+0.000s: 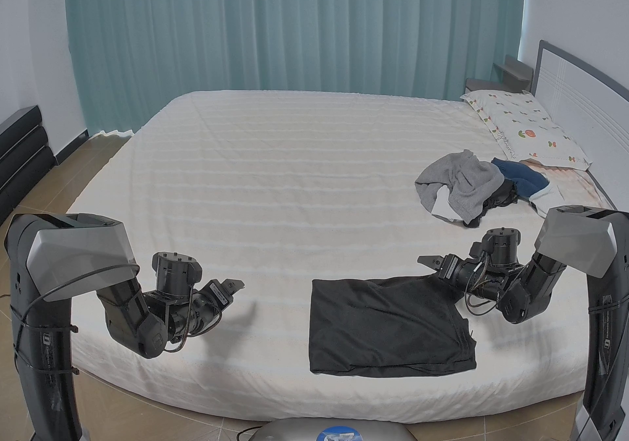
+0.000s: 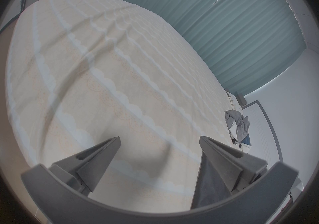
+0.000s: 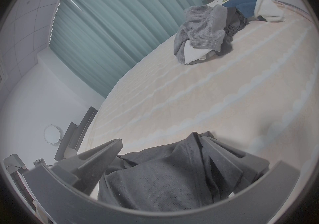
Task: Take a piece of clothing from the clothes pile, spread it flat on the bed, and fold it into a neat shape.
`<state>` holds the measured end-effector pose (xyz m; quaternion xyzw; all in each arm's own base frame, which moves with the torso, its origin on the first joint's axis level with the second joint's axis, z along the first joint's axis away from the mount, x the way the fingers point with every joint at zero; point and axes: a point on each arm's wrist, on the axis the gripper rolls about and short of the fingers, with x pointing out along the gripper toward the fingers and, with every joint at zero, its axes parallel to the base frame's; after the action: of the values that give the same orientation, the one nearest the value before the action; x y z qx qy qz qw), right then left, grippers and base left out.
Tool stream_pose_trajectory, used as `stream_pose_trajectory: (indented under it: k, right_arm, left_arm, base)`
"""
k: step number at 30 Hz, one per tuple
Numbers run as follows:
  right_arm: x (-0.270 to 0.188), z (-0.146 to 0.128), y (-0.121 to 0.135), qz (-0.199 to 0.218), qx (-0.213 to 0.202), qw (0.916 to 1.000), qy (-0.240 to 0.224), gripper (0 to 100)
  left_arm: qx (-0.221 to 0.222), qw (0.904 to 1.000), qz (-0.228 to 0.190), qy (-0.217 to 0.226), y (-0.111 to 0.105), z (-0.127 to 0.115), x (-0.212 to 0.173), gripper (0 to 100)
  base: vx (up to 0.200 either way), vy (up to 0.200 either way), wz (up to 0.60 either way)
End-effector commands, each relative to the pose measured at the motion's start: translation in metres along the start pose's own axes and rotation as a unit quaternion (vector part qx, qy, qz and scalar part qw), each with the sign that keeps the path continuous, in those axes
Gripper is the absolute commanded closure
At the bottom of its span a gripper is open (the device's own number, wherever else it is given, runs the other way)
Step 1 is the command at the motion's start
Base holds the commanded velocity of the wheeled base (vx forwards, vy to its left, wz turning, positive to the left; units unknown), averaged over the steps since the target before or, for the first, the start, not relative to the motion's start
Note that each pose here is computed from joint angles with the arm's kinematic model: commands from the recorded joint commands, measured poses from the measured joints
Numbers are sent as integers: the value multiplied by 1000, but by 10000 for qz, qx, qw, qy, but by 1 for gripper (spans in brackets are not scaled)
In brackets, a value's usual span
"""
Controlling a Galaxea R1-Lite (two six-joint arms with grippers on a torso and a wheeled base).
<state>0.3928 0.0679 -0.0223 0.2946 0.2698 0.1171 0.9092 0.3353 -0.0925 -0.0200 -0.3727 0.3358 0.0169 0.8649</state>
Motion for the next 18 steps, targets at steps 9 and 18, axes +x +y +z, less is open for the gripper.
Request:
stream_pose_trajectory:
  k: [9, 18]
  right_arm:
    - [8, -7, -12, -186, 13, 9998, 33, 100]
    - [4, -1, -16, -259, 47, 9997, -20, 100]
  left_arm:
    - [-3, 10000, 6, 3, 0, 0, 0, 0]
    - [-3, 10000, 18, 13, 1, -1, 1, 0]
  base:
    - [0, 0, 0]
    - [0, 0, 0]
